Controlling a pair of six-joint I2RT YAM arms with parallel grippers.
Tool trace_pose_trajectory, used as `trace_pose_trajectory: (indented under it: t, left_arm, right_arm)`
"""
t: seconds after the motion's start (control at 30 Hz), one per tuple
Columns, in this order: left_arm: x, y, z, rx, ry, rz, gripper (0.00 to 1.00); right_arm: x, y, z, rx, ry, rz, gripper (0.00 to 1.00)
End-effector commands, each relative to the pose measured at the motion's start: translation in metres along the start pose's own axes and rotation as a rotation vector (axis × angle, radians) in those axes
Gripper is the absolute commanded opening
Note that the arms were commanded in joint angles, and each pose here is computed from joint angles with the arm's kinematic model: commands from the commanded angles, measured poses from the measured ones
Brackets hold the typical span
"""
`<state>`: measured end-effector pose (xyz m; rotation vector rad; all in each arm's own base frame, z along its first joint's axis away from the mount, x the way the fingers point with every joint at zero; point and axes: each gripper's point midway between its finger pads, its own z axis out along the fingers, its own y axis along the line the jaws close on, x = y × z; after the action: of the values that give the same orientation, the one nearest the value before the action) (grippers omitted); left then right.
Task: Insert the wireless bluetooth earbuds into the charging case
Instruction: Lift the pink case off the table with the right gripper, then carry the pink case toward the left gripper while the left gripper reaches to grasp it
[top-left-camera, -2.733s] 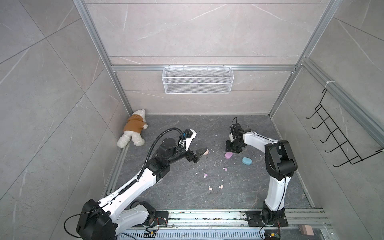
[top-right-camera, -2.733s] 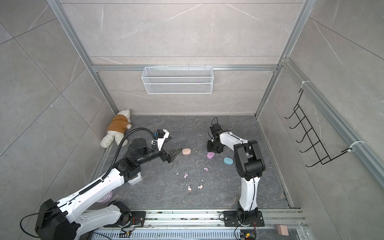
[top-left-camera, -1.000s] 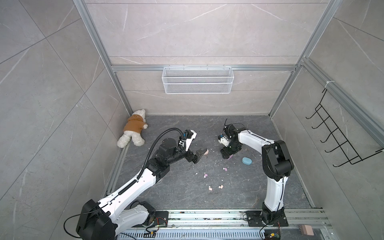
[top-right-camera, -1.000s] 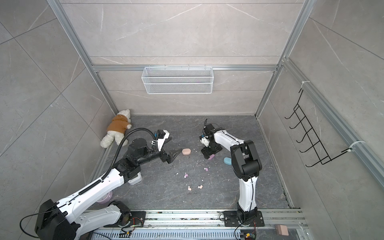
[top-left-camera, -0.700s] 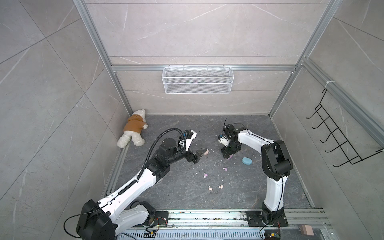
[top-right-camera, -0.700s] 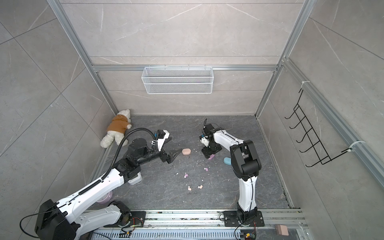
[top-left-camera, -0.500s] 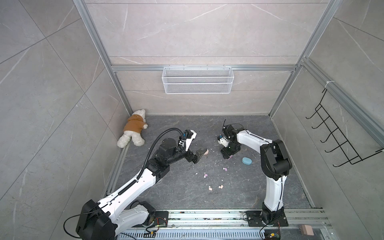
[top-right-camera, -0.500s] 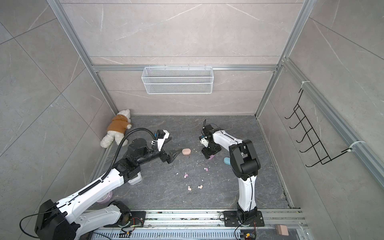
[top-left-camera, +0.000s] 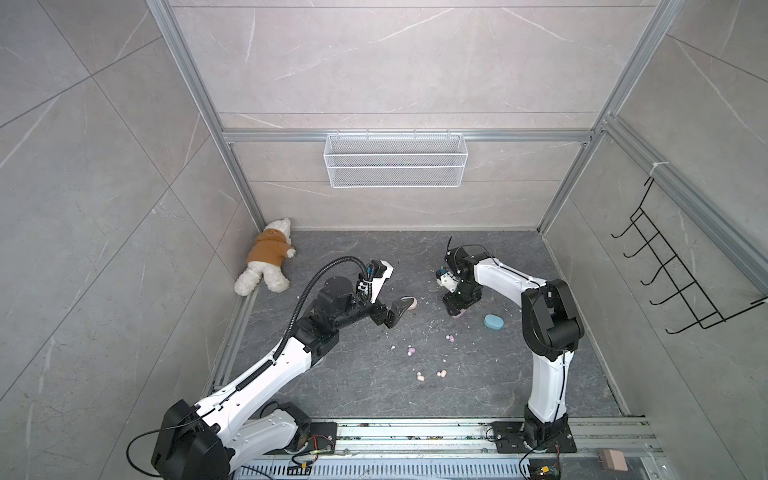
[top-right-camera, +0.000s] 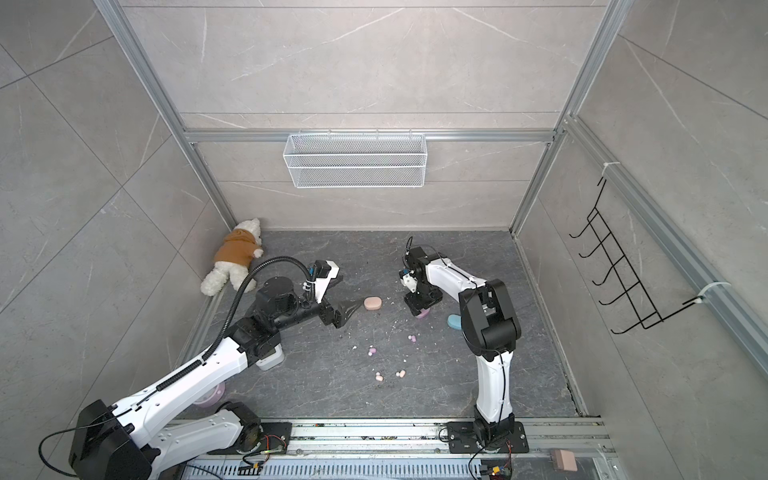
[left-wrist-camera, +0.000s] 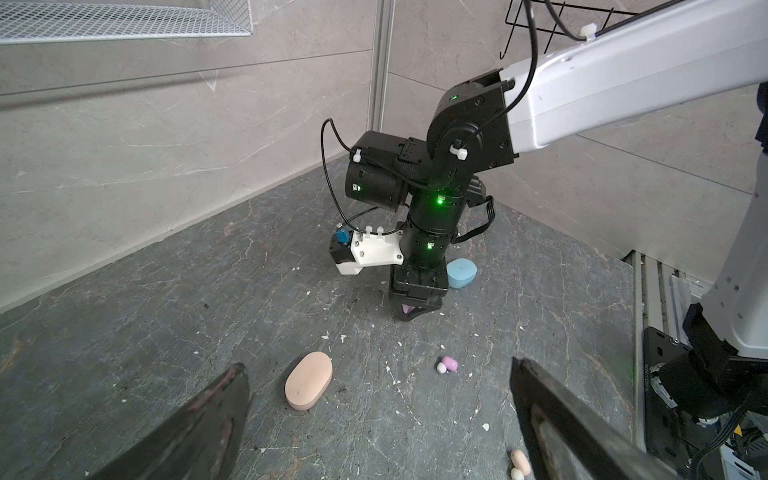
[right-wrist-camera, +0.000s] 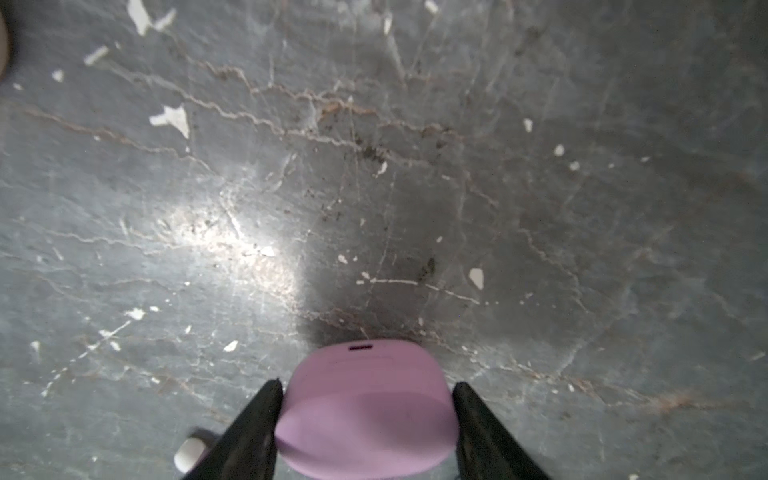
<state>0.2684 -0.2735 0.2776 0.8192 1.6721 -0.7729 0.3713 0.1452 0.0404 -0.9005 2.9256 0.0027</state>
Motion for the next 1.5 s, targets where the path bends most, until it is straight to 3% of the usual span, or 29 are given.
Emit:
trace_pose_trajectory:
  t: [0.0, 0.3, 0.6, 0.9, 1.1, 1.47]
  left_arm:
    - [-0.01, -0.003, 0.0, 0.019, -0.026, 0.036, 1.0]
    - [0.022, -0.01, 0.021, 0.044, 0.012, 0.041, 1.0]
    - [0.05, -0.037, 0.054, 0.092, -0.051, 0.224, 1.0]
    - [0.031, -0.058, 0.081, 0.191, -0.147, 0.352, 0.99]
    - [0.015, -0.062, 0.09, 0.208, -0.217, 0.393, 0.99]
    - [-0.011, -0.074, 0.097, 0.287, -0.272, 0.337, 0.91]
  right_arm:
    - [0.005, 0.004, -0.026, -0.004, 0.009, 0.057, 0.61]
    - [0.013, 0.008, -0.08, -0.011, -0.023, 0.174, 0.6]
    - [0.018, 0.032, -0.163, -0.087, -0.146, 0.255, 0.6]
    - [0.02, 0.073, -0.223, -0.172, -0.258, 0.256, 0.6]
    - [0.018, 0.092, -0.239, -0.236, -0.297, 0.264, 0.6]
    - [0.011, 0.103, -0.238, -0.272, -0.328, 0.272, 0.6]
